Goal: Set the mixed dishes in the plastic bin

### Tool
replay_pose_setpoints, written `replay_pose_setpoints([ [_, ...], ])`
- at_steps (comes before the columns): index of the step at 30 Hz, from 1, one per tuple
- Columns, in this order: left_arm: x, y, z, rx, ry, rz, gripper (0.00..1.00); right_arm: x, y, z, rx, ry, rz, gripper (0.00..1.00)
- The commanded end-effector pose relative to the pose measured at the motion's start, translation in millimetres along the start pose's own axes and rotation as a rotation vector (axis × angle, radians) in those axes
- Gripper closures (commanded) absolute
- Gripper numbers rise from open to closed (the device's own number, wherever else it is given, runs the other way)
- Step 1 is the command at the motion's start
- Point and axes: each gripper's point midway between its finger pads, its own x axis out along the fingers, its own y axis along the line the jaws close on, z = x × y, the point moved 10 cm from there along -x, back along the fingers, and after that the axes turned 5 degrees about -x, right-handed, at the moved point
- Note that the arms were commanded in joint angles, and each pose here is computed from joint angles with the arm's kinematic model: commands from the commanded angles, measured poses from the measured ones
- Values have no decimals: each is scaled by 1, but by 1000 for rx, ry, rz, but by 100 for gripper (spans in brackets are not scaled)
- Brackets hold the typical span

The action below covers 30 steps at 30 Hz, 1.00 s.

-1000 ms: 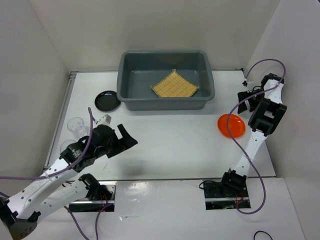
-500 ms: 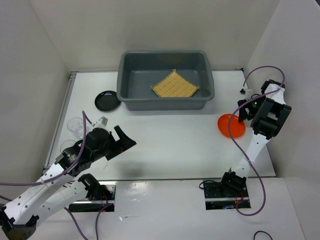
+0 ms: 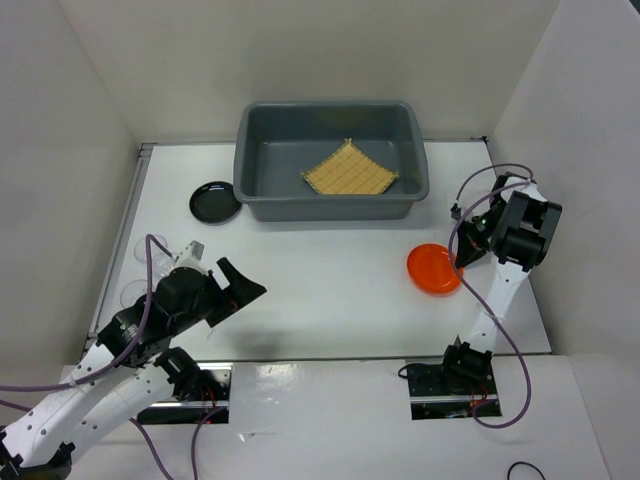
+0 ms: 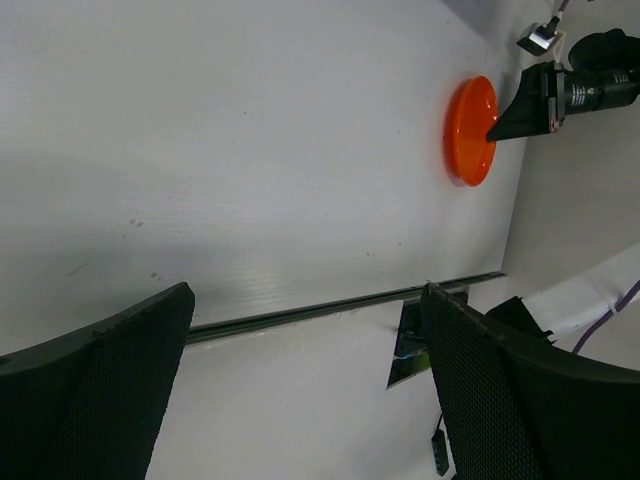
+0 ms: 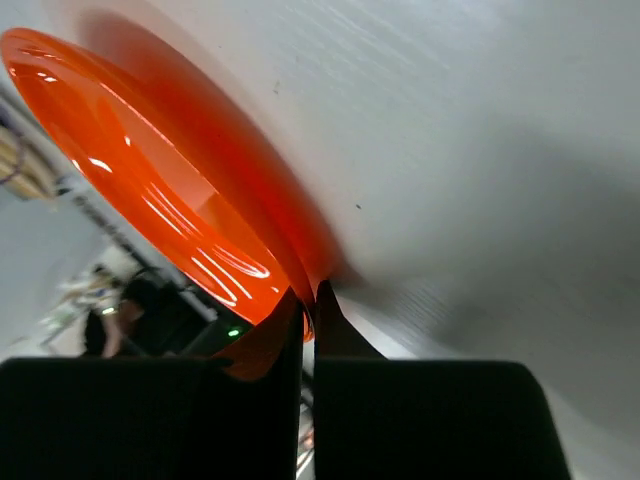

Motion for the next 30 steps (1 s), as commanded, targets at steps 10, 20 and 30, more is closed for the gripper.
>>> replay_pose_setpoints([
  [10, -5, 14, -3, -23, -24, -36, 0, -73, 34, 19, -189, -271, -290, 100],
  [20, -12, 24, -7, -58, -33, -65, 0, -191, 169, 36, -679, -661, -522, 100],
  [30, -13, 24, -6, -69, -45, -71, 0, -253, 289, 92, -934, -1026, -554, 100],
])
